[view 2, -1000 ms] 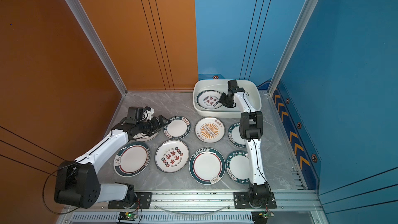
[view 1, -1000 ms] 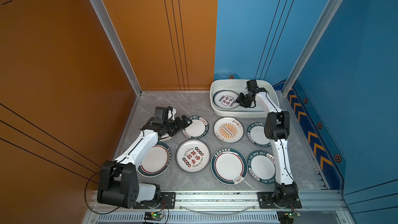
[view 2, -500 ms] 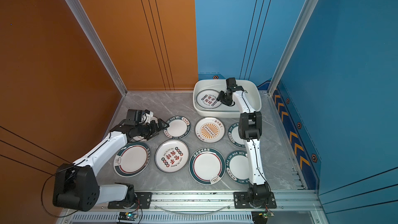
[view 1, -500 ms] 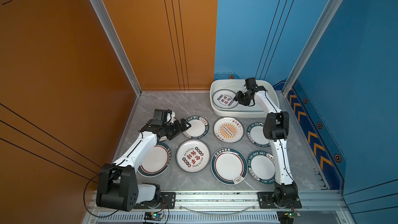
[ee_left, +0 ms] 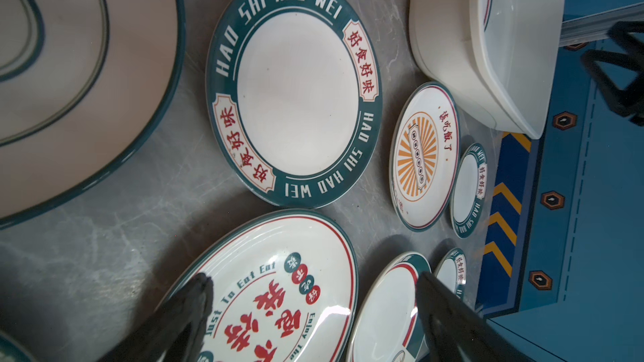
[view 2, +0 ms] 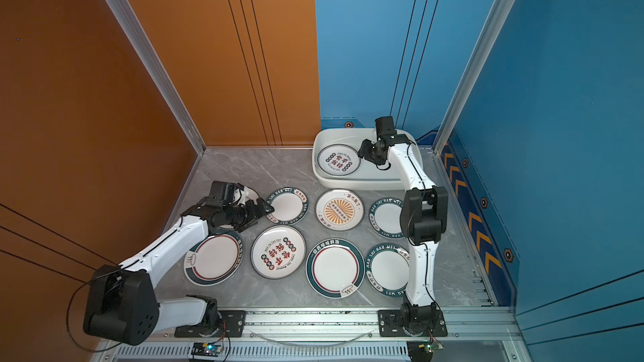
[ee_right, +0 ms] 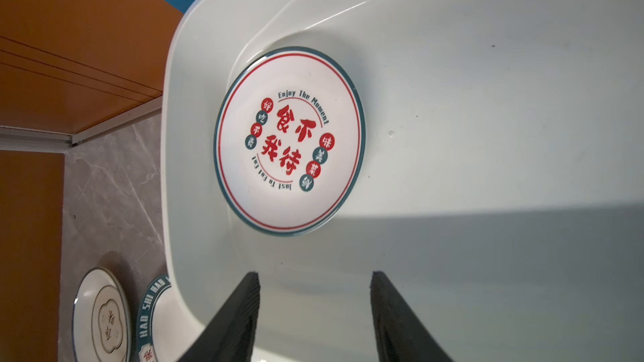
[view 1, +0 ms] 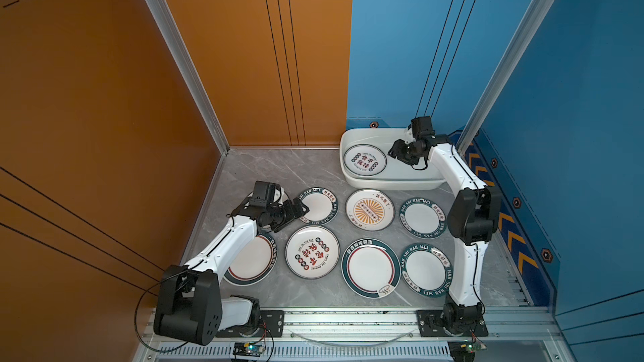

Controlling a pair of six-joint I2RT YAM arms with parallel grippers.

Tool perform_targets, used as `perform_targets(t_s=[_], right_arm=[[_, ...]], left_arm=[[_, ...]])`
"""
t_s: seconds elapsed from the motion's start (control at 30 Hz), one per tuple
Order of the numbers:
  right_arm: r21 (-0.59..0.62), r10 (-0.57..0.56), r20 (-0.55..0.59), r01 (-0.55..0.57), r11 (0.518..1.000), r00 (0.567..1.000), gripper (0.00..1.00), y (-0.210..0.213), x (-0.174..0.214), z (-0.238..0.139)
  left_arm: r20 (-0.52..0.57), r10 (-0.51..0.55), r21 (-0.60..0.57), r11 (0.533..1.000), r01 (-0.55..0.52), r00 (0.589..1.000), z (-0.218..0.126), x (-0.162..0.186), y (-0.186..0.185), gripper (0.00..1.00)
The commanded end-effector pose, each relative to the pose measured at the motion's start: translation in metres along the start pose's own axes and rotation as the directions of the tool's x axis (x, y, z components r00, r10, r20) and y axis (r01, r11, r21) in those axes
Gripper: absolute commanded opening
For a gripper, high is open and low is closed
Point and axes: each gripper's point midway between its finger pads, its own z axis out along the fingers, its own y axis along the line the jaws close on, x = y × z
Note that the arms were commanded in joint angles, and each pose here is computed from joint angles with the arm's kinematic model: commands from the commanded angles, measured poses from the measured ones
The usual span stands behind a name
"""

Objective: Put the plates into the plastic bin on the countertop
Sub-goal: 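Withdraw the right gripper while left gripper reaches the green-rimmed plate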

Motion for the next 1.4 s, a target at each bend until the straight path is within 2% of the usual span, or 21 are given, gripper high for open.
perform_targets(t_s=[0.0, 0.13, 0.4, 0.73, 0.97, 1.37], right_arm=[[-0.003, 0.001, 0.028, -0.001, 1.000, 1.000, 0.54, -0.003, 0.009, -0.011], [-0.006, 0.012, 0.014, -0.012, 1.000, 1.000, 0.54, -0.010, 0.028, -0.017], [-0.013, 0.032, -0.013, -0.032, 0.999, 0.999, 0.54, -0.021, 0.053, -0.019], [-0.011, 0.039, -0.030, -0.040, 0.999, 0.999, 0.54, -0.030, 0.061, -0.020], [-0.011, 0.049, -0.039, -0.049, 0.999, 0.998, 0.54, -0.034, 0.067, -0.017], [-0.016, 0.067, -0.057, -0.068, 0.998, 0.996, 0.54, -0.040, 0.078, -0.014]], left_arm=[[0.021, -0.047, -0.085, 0.995, 0.048, 0.999, 0.009, 0.005, 0.015, 0.90], [0.043, -0.080, -0.129, 0.988, 0.085, 0.996, 0.018, 0.006, 0.022, 0.82], [0.073, -0.145, -0.154, 0.976, 0.155, 0.987, 0.052, 0.003, 0.036, 0.72], [0.109, -0.137, -0.183, 0.971, 0.155, 0.985, 0.072, -0.011, 0.049, 0.68], [0.102, -0.151, -0.181, 0.969, 0.168, 0.983, 0.087, -0.011, 0.056, 0.56], [0.127, -0.171, -0.166, 0.967, 0.191, 0.977, 0.103, -0.012, 0.067, 0.43]])
